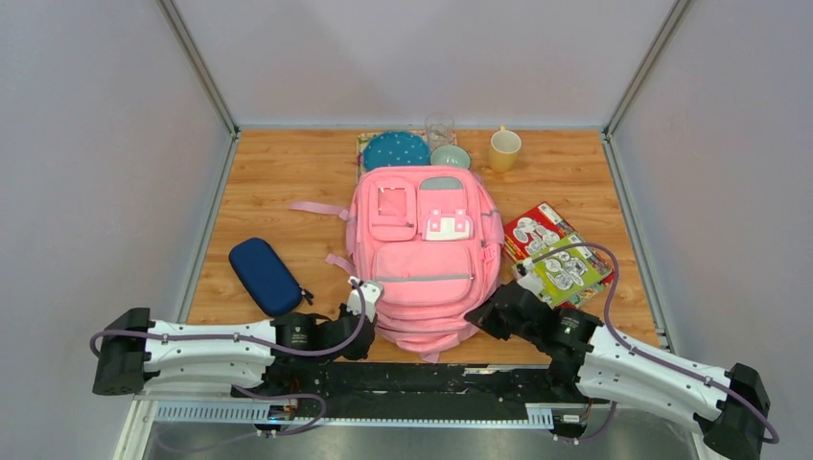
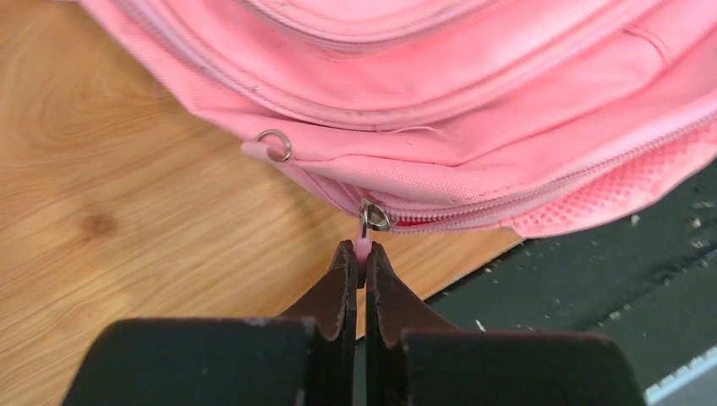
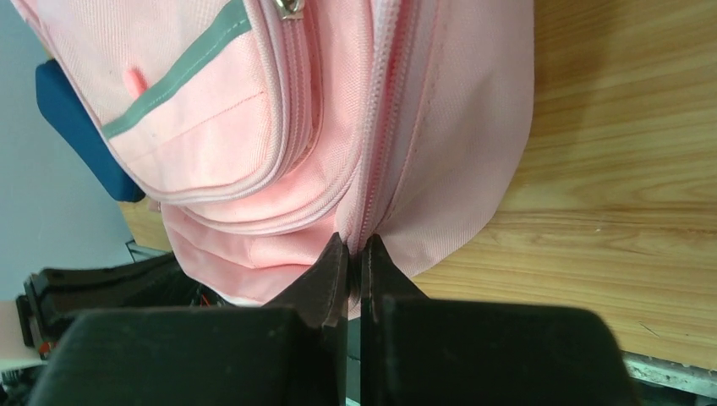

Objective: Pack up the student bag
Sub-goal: Unzip the student bag at the center of the board.

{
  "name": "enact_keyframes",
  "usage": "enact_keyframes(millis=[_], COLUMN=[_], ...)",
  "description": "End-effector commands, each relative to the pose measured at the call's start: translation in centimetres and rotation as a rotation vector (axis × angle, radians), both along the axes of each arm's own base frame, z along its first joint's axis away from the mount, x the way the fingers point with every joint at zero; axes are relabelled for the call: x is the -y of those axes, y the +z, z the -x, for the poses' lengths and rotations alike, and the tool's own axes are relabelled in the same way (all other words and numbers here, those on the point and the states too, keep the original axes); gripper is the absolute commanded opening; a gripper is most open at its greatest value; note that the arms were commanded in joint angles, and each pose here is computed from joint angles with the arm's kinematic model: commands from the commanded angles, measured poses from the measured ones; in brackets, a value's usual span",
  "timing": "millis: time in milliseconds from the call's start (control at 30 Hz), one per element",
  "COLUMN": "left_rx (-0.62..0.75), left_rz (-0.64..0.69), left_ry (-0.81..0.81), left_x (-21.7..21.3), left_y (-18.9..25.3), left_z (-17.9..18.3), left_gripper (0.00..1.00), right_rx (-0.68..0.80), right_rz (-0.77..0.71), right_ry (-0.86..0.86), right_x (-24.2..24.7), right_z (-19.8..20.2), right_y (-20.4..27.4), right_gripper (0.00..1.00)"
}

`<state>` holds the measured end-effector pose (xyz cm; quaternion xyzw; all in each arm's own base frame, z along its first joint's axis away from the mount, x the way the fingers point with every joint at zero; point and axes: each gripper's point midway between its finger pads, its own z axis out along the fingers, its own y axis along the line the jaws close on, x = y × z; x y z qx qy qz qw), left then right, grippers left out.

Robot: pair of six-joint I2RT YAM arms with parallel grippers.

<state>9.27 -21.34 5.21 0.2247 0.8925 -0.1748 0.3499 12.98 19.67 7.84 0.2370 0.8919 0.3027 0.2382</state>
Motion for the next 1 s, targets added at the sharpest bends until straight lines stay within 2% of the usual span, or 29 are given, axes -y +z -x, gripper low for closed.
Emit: enact_keyframes(millis=[0,167,367,467,533,567,600,700,800,867,933,967], left_rx=[0.076,0.11,0.222,0.262,0.283,0.276,0.293,0.273,0.235,0.204,0.17,0.146], left_rz=[-0.184,-0.234,-0.3,-0.315,-0.326,-0.262,-0.27,-0.164,-0.073,-0.082,-0.07,-0.094], left_ry=[0.204,0.281,0.412,0.432,0.385,0.336,0.269,0.172,0.163,0.182,0.22,0.22], left_x=[-6.3,-8.4,-11.3,-11.9,-11.7,-9.9,-9.6,-7.5,-6.7,-7.5,-7.9,-8.4], left_y=[-0.8,-0.8,0.7,1.6,1.8,1.8,1.6,1.5,1.4,0.9,1.0,0.6], left_z=[-3.0,-4.5,-6.4,-6.9,-7.2,-7.3,-7.2,-6.6,-5.8,-5.3,-5.0,-4.5], left_gripper=[0.0,0.0,0.0,0.0,0.0,0.0,0.0,0.0,0.0,0.01,0.14,0.3], right_rx=[0.084,0.098,0.104,0.101,0.103,0.105,0.104,0.129,0.138,0.136,0.119,0.102], right_rz=[0.064,0.087,0.099,0.102,0.113,0.12,0.129,0.139,0.114,0.099,0.121,0.143], right_ry=[0.043,0.122,0.158,0.173,0.186,0.19,0.194,0.242,0.293,0.317,0.326,0.326], right_x=[0.2,-0.5,-0.4,-0.3,-0.4,-0.4,-0.4,-1.1,-2.5,-3.2,-3.4,-3.1], right_z=[-1.0,-0.8,-0.4,-0.1,-0.1,-0.2,-0.2,-0.4,-0.5,-0.4,-0.5,-0.3], right_y=[1.5,2.0,2.1,1.8,1.6,1.6,1.5,1.8,2.2,2.2,1.9,1.6], right_gripper=[0.0,0.0,0.0,0.0,0.0,0.0,0.0,0.0,0.0,0.0,0.0,0.04])
